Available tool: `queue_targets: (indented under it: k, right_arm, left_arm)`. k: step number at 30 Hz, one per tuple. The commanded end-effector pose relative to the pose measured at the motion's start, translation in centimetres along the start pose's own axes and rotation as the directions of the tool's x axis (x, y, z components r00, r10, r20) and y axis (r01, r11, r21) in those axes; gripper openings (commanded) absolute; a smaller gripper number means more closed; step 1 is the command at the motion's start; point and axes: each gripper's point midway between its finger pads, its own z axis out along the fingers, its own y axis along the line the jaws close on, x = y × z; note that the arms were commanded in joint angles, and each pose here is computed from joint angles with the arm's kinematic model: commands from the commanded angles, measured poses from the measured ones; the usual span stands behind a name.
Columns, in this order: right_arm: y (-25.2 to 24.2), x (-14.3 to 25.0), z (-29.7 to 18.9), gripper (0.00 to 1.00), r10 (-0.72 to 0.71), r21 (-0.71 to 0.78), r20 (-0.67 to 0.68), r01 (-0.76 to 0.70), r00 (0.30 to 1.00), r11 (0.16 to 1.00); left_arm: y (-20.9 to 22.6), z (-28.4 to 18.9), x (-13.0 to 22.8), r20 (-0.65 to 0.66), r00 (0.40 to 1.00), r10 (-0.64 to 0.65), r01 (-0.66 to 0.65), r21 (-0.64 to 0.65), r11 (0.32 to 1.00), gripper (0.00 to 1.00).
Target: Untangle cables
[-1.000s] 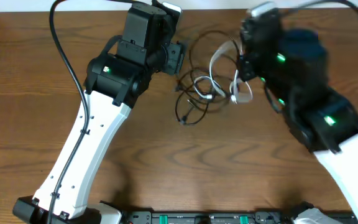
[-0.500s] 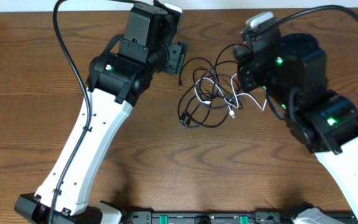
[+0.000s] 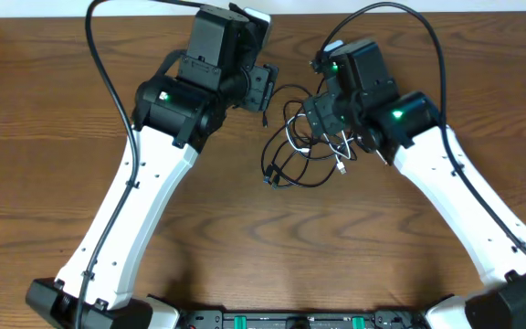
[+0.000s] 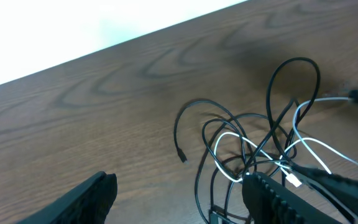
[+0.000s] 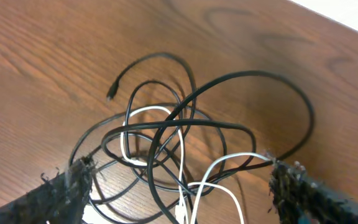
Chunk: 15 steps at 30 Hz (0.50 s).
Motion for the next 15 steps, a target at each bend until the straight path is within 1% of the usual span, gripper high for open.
queue_targets:
  k: [1,6,8,12,15]
  right_arm:
    - [-0.2,0.4,1.3,0.87,0.011,0.012,-0.024,-0.011,1.000,1.000]
    - [-0.1,0.7,3.0,0.88,0.011,0.012,-0.042,-0.011,0.999,1.000]
    - [-0.1,0.5,3.2,0.89,0.035,0.013,-0.034,-0.035,0.999,0.999]
    - [0.0,-1.2,3.3,0.88,0.100,0.007,0.035,-0.101,0.994,0.995]
    - [0.0,-1.8,3.2,0.88,0.112,0.004,0.059,-0.112,0.992,0.994]
  left_arm:
    - [-0.2,1.4,1.2,-0.046,0.999,-0.003,0.003,0.011,1.000,0.69]
    - [-0.2,1.6,1.4,-0.055,0.998,-0.002,0.003,0.010,1.000,0.69]
    - [-0.2,1.6,1.4,-0.056,0.998,-0.003,0.003,0.010,1.000,0.69]
    - [-0.2,1.6,1.4,-0.058,0.998,-0.003,0.003,0.011,1.000,0.69]
    - [-0.2,1.6,1.5,-0.062,0.998,-0.003,0.003,0.011,1.000,0.69]
